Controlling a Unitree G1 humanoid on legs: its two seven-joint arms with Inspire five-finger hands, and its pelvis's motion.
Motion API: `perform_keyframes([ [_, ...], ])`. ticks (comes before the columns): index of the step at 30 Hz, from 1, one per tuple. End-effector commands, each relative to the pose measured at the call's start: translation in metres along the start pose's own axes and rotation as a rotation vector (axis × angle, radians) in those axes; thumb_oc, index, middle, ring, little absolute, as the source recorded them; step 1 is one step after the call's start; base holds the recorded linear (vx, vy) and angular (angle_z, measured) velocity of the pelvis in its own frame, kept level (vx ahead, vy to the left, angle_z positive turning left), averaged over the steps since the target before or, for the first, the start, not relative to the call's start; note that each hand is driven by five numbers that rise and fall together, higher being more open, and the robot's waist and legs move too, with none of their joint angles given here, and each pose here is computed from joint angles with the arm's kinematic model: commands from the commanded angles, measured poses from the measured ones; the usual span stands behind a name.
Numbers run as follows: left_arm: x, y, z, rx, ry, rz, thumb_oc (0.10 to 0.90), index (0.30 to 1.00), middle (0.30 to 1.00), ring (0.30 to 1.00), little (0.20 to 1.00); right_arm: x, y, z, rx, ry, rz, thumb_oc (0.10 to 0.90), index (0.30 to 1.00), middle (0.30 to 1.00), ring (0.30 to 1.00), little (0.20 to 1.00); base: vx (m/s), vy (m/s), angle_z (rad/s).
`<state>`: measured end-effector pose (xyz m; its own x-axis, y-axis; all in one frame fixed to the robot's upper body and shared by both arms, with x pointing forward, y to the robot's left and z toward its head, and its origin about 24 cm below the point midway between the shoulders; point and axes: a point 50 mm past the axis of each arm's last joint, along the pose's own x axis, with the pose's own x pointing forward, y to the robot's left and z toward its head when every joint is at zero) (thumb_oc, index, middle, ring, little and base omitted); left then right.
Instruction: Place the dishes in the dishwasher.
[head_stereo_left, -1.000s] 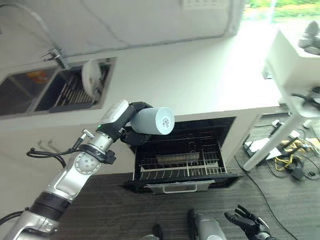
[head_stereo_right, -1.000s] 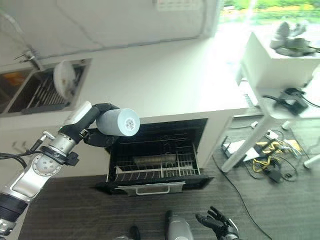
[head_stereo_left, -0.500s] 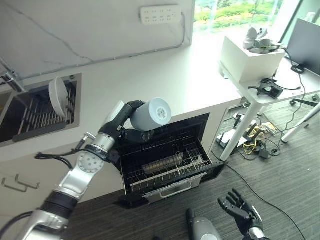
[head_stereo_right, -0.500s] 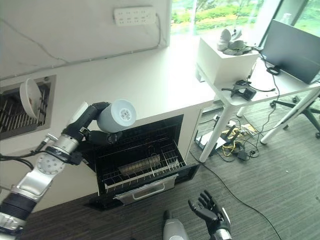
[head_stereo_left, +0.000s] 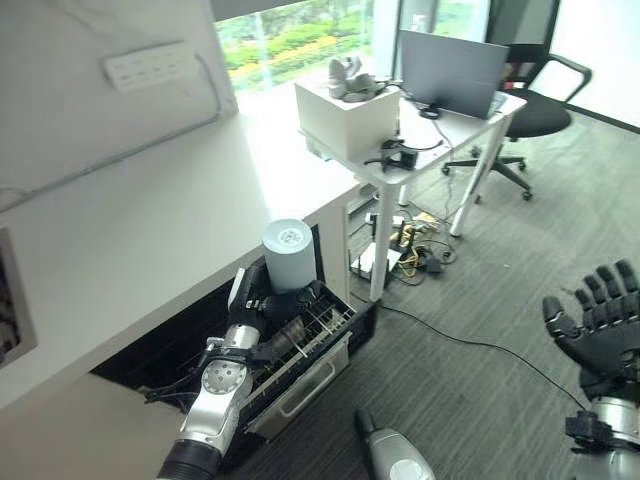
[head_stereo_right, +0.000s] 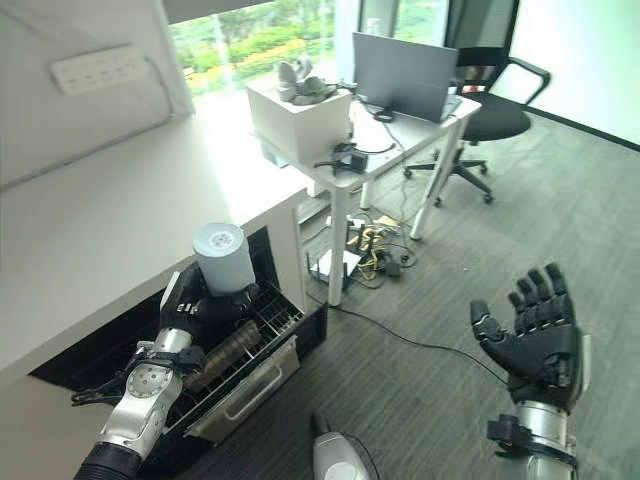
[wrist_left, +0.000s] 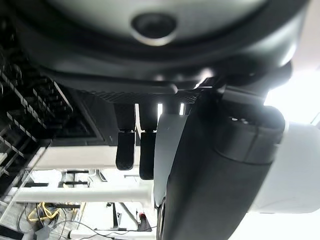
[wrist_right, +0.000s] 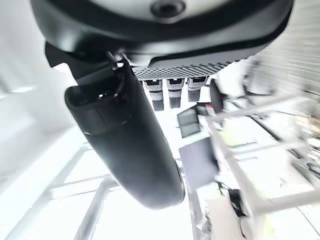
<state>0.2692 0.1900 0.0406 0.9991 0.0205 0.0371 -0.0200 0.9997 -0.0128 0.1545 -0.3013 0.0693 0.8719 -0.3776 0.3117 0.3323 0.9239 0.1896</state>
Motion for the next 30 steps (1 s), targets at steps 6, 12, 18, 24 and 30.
perform_keyframes([
  [6,0.011,0.015,0.053,0.014,-0.268,0.230,0.400,0.300,0.300,0.300,0.300,0.029,0.051,0.055,-0.062,-0.273,0.379,0.800,0.900,0.900,0.900,0.900,-0.02,0.007,-0.08],
  [12,0.008,0.000,0.055,0.149,-0.336,0.267,0.400,0.300,0.300,0.300,0.300,0.042,0.108,0.049,0.053,-0.249,0.597,0.800,0.900,0.900,0.900,0.900,0.00,-0.007,0.22],
  [18,0.001,-0.004,0.058,0.264,-0.417,0.333,0.400,0.300,0.300,0.300,0.300,0.045,0.135,0.046,0.099,-0.236,0.682,0.800,0.900,0.900,0.900,0.900,0.01,-0.031,0.39],
  [24,0.000,-0.013,0.062,0.337,-0.483,0.333,0.400,0.300,0.300,0.300,0.300,0.046,0.156,0.033,0.140,-0.128,0.747,0.800,0.900,0.900,0.900,0.900,0.02,-0.052,0.42],
  [30,-0.006,-0.023,0.062,0.361,-0.527,0.284,0.400,0.300,0.300,0.300,0.300,0.045,0.175,0.030,0.170,-0.101,0.782,0.800,0.900,0.900,0.900,0.900,0.05,-0.038,0.45],
])
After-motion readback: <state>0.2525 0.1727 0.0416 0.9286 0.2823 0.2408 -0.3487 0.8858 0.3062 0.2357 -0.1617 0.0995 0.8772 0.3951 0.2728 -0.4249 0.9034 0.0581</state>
